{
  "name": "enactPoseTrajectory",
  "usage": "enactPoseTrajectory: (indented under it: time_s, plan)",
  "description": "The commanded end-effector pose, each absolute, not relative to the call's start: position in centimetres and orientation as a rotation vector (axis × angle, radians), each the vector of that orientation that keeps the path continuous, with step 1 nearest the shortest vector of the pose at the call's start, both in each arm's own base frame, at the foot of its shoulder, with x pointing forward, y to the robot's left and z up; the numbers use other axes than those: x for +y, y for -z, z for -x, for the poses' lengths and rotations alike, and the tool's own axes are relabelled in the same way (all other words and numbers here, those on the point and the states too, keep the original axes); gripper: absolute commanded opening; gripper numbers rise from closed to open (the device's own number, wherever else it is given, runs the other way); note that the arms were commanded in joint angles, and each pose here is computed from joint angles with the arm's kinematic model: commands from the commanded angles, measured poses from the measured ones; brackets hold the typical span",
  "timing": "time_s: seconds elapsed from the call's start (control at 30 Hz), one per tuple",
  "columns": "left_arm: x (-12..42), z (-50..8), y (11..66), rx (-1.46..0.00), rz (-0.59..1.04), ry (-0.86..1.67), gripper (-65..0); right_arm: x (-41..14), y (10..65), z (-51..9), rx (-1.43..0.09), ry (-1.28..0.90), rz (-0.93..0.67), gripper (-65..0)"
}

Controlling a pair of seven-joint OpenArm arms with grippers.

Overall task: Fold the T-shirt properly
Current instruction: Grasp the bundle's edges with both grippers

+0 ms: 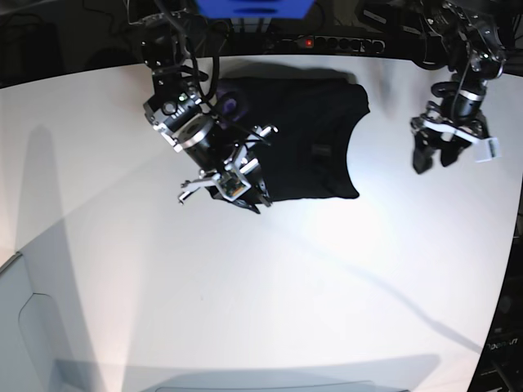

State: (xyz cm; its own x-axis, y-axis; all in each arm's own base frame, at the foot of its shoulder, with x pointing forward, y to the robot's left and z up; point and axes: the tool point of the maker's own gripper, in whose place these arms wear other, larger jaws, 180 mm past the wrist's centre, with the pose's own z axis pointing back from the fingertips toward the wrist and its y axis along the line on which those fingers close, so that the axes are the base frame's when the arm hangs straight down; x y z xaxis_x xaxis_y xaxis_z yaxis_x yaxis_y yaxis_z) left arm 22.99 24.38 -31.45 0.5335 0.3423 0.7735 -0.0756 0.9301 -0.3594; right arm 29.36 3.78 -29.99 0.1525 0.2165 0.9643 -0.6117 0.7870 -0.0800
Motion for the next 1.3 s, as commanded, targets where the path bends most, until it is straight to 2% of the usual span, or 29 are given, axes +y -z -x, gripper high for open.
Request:
enactPoseTrajectory:
  time_s: [0.0,0.23,0.5,0.8,0.83,0.9,1.03,1.07,1.17,1.27]
  plan:
    - [23.2,-24.0,30.5,-1.016,0.339,-0.224,-21.7,3.9,28.5,-29.7,-1.342,-0.599,-0.383,-54.5]
    - [16.9,-23.8,34.5,-0.882,0.450,-0.158,-20.7,3.5,28.8,-29.6,-1.334,-0.614,-0.371,-54.5]
    - [13.9,-23.1,39.4,-0.732,0.533,-0.169,-20.7,3.3,29.0,-29.6,-1.329,-0.622,-0.362,-54.5]
    - [10.7,-23.6,41.3,-0.661,0.607,-0.131,-22.2,3.4,29.0,-29.6,-1.327,-0.624,-0.362,-54.5]
    - [10.4,-23.8,41.4,-0.657,0.614,-0.126,-24.2,3.4,29.0,-29.6,-1.327,-0.624,-0.362,-54.5]
    - [9.9,-23.9,41.9,-0.640,0.625,-0.124,-33.5,3.4,29.0,-29.6,-1.327,-0.624,-0.362,-54.5]
    - [8.8,-24.1,42.4,-0.619,0.642,-0.105,-60.9,3.4,29.5,-29.6,-1.315,-0.621,-0.363,-54.5]
    - [8.6,-24.2,42.5,-0.613,0.644,-0.097,-65.0,3.1,29.8,-29.7,-1.307,-0.615,-0.358,-54.5]
    - [8.2,-24.5,42.5,-0.611,0.654,-0.090,-62.8,1.7,31.1,-30.3,-1.280,-0.575,-0.331,-54.6]
    - [8.2,-24.6,42.5,-0.611,0.650,-0.088,-65.0,0.1,33.0,-31.3,-1.236,-0.538,-0.305,-54.8]
